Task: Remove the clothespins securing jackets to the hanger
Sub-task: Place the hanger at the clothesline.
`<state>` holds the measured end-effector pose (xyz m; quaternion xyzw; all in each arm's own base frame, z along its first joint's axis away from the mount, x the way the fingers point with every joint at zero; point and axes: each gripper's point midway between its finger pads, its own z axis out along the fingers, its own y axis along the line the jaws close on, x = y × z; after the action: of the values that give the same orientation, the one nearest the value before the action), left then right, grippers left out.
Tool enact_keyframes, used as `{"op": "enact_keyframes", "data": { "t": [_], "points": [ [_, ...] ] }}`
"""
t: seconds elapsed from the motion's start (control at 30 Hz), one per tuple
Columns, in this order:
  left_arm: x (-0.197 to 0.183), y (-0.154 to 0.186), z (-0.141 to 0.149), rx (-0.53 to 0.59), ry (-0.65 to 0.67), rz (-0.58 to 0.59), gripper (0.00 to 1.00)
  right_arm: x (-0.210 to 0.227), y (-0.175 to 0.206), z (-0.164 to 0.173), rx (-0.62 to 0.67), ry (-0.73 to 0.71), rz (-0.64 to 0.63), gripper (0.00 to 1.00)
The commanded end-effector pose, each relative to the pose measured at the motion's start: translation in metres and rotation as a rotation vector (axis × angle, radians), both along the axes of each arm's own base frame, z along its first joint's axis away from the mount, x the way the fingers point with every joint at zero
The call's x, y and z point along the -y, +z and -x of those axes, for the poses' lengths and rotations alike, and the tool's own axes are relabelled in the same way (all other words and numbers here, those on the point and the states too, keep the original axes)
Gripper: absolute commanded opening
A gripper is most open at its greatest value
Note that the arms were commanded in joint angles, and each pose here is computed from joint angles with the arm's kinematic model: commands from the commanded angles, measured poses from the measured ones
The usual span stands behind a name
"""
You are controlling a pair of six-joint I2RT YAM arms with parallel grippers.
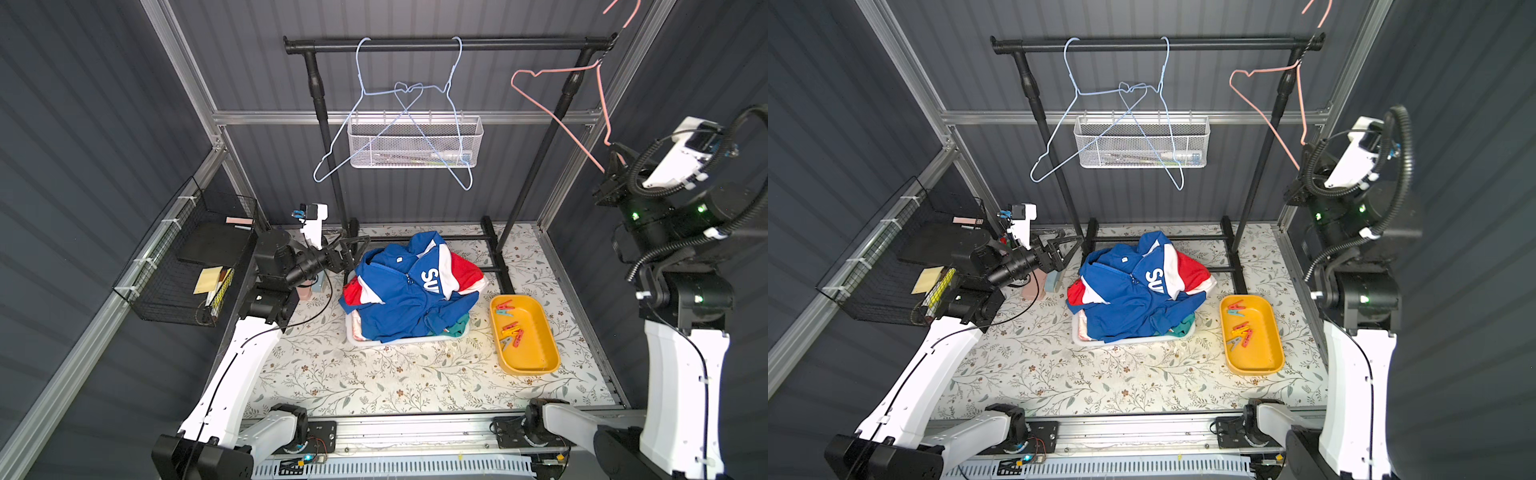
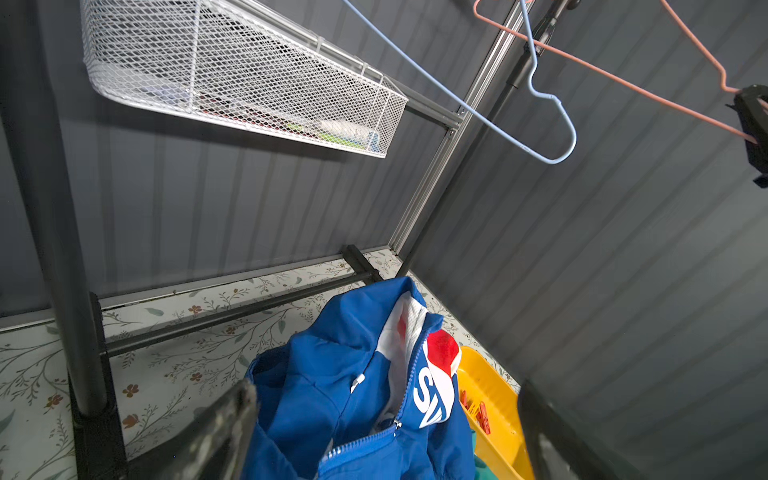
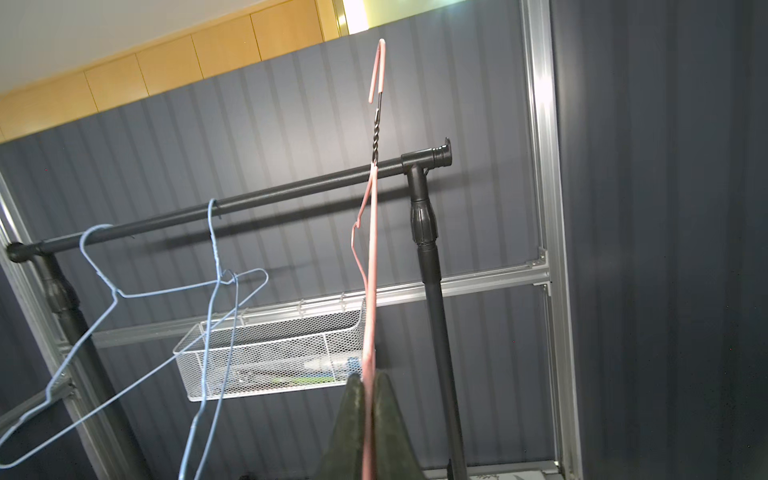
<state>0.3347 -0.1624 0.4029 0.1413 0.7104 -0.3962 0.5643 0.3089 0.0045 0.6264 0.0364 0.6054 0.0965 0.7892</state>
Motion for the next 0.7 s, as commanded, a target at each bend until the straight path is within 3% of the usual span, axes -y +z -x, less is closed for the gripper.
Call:
{"op": "enact_keyframes", "data": {
  "t": [0.0, 0.3, 0.67],
  "points": [
    [-0.002, 0.000, 0.002, 0.030, -0.002, -0.015, 0.99, -0.006, 0.015, -0.015, 0.047, -0.012, 0.099, 0.00],
    [-0.002, -0.003, 0.002, 0.028, -0.003, -0.015, 0.99, -0.025, 0.005, -0.054, -0.013, -0.043, 0.204, 0.00],
    [-0.002, -0.005, 0.000, 0.026, 0.002, -0.019, 0.99, -0.036, -0.027, -0.055, -0.080, -0.094, 0.266, 0.00]
  ]
}}
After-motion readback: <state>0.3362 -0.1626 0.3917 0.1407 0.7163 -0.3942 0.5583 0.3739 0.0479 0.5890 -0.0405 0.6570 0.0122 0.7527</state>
